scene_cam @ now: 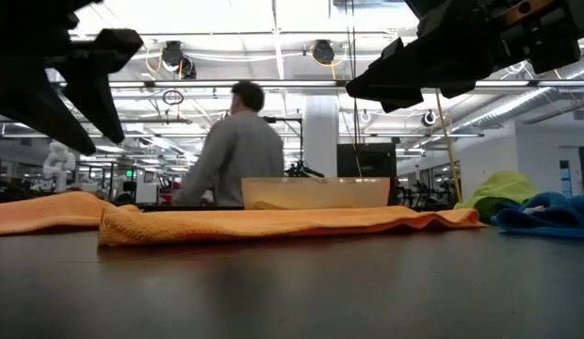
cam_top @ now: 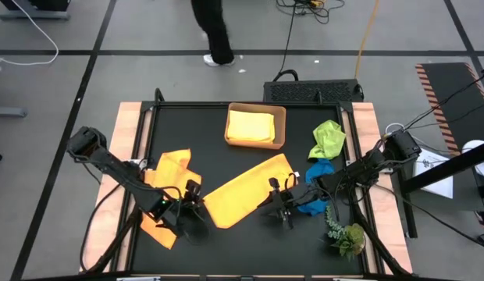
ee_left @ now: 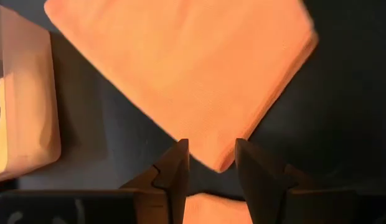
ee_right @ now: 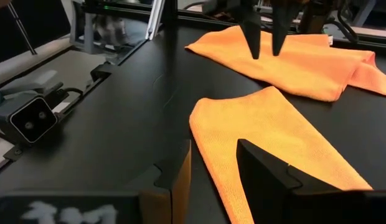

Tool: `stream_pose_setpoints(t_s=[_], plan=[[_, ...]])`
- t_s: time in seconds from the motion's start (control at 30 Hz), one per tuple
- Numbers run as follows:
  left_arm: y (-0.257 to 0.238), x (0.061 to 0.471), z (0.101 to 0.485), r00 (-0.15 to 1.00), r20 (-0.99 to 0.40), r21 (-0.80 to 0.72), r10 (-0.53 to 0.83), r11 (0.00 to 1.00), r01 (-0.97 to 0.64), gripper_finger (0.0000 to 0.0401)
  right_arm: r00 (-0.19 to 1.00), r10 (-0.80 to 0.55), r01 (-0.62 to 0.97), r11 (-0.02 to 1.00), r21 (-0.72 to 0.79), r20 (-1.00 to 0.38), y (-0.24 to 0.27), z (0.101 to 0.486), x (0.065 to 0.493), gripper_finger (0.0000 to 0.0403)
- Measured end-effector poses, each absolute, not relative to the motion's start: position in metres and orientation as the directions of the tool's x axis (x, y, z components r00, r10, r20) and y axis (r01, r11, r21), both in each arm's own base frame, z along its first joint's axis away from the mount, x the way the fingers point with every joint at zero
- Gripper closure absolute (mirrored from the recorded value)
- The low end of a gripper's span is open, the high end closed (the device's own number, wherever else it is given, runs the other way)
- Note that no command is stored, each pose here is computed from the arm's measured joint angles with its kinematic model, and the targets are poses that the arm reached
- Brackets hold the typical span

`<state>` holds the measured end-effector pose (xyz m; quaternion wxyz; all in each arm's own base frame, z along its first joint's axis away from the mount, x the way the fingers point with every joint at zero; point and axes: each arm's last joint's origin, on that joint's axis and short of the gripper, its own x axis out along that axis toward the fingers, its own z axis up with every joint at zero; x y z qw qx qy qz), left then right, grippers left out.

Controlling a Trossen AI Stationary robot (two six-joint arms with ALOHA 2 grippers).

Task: Fold microfiber towels
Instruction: Fold the right orange towel

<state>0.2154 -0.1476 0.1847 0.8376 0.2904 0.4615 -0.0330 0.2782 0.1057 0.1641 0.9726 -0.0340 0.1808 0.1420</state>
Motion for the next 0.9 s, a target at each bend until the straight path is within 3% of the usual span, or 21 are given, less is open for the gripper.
stream_pose_setpoints(t_s=[0.53, 0.9], plan=[[-0.138, 0.216, 0.133, 0.462, -0.855, 0.421, 0.233, 0.834, 0.357, 0.0267, 0.892, 0.258, -0.284, 0.959, -0.016, -0.371, 0.104, 0.163, 0.278, 0.0282], [-0.137, 0.219, 0.128, 0.457, -0.850, 0.431, 0.263, 0.845, 0.315, 0.0267, 0.892, 0.259, -0.285, 0.959, -0.015, -0.372, 0.104, 0.163, 0.278, 0.0282]])
